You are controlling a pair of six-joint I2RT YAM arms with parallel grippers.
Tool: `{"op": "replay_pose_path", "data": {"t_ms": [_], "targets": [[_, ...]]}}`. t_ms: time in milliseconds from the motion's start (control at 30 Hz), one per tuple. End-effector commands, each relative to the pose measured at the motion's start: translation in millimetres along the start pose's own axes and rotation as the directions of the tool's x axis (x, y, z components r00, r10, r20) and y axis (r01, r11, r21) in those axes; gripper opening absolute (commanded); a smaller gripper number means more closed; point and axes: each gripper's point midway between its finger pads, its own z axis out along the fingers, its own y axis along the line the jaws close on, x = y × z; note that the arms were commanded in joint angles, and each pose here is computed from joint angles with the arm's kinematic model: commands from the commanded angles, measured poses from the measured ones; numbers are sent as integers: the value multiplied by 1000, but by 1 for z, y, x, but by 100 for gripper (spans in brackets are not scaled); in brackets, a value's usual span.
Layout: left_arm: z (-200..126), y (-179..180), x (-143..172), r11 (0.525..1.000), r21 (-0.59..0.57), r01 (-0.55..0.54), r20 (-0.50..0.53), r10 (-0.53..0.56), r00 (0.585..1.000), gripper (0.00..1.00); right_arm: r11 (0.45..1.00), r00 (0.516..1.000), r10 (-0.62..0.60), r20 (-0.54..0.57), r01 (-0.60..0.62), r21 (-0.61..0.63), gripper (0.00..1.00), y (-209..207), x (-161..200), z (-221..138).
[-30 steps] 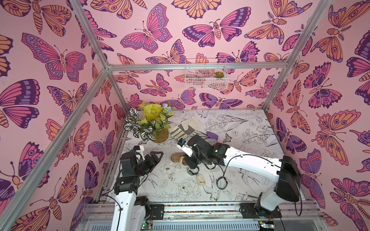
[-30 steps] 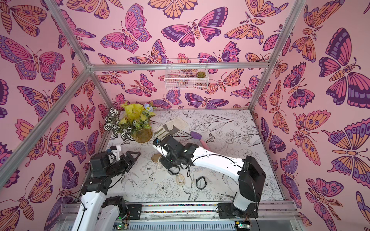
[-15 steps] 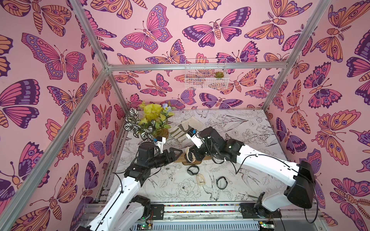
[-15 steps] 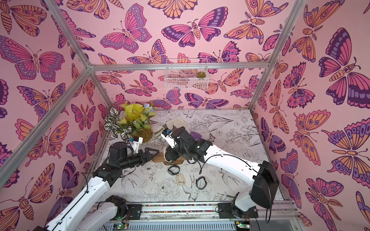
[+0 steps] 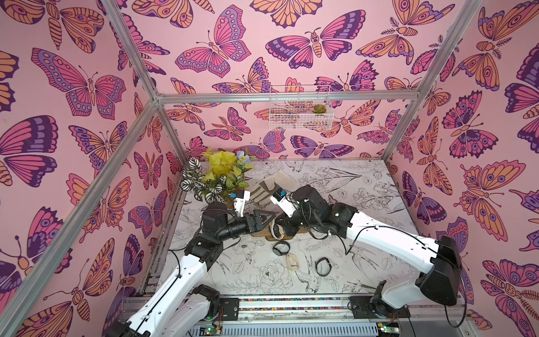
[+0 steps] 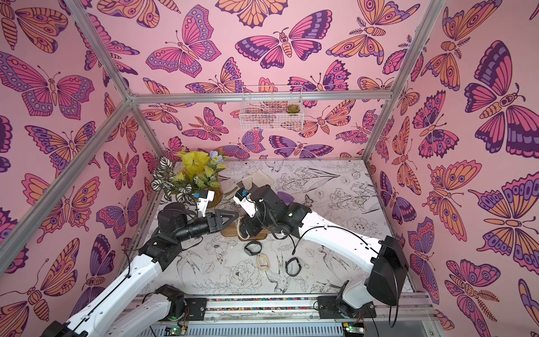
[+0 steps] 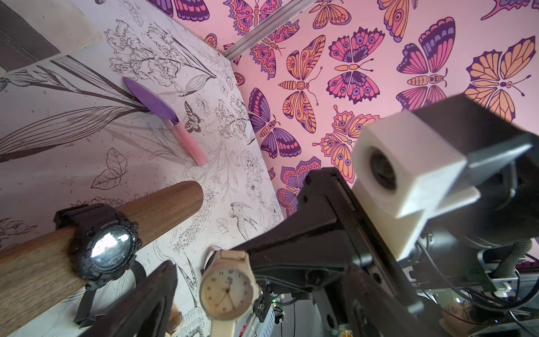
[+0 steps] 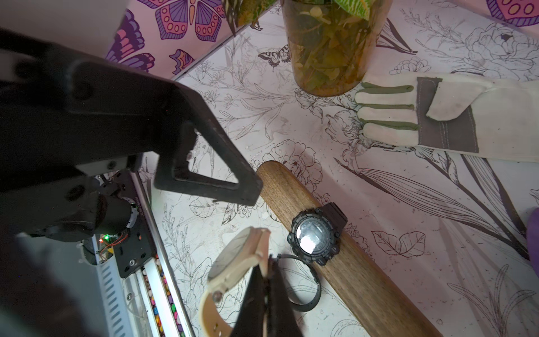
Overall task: Place watch on stand
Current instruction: Pick up the watch at the center of the board.
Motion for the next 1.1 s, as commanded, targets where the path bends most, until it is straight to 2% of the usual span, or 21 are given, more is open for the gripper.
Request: {"op": "replay_pose_path", "data": {"t_ms": [0, 233, 367, 567, 833, 1067], "targets": [[3, -18, -2, 995, 96, -5, -9, 6, 1000, 90, 999, 997, 10, 72, -7, -49, 0, 10, -20, -19], [3, -37, -6, 985, 170, -6, -25, 11, 1000, 80, 994, 989, 68, 128, -57, -89, 0, 6, -31, -31], [2, -42, -7, 980, 198, 4, -17, 0, 1000, 77, 992, 985, 97, 143, -85, -91, 0, 0, -33, -33], [6, -53, -7, 967, 254, 23, -58, -9, 998, 65, 991, 984, 107, 146, -94, -91, 0, -3, -34, -34], [6, -55, -5, 966, 260, 20, -58, -5, 998, 62, 988, 977, 136, 166, -121, -100, 0, -9, -38, -36], [1, -59, -6, 965, 263, 7, -29, 1, 1000, 52, 986, 973, 143, 182, -125, -107, 0, -11, -43, -40]]}}
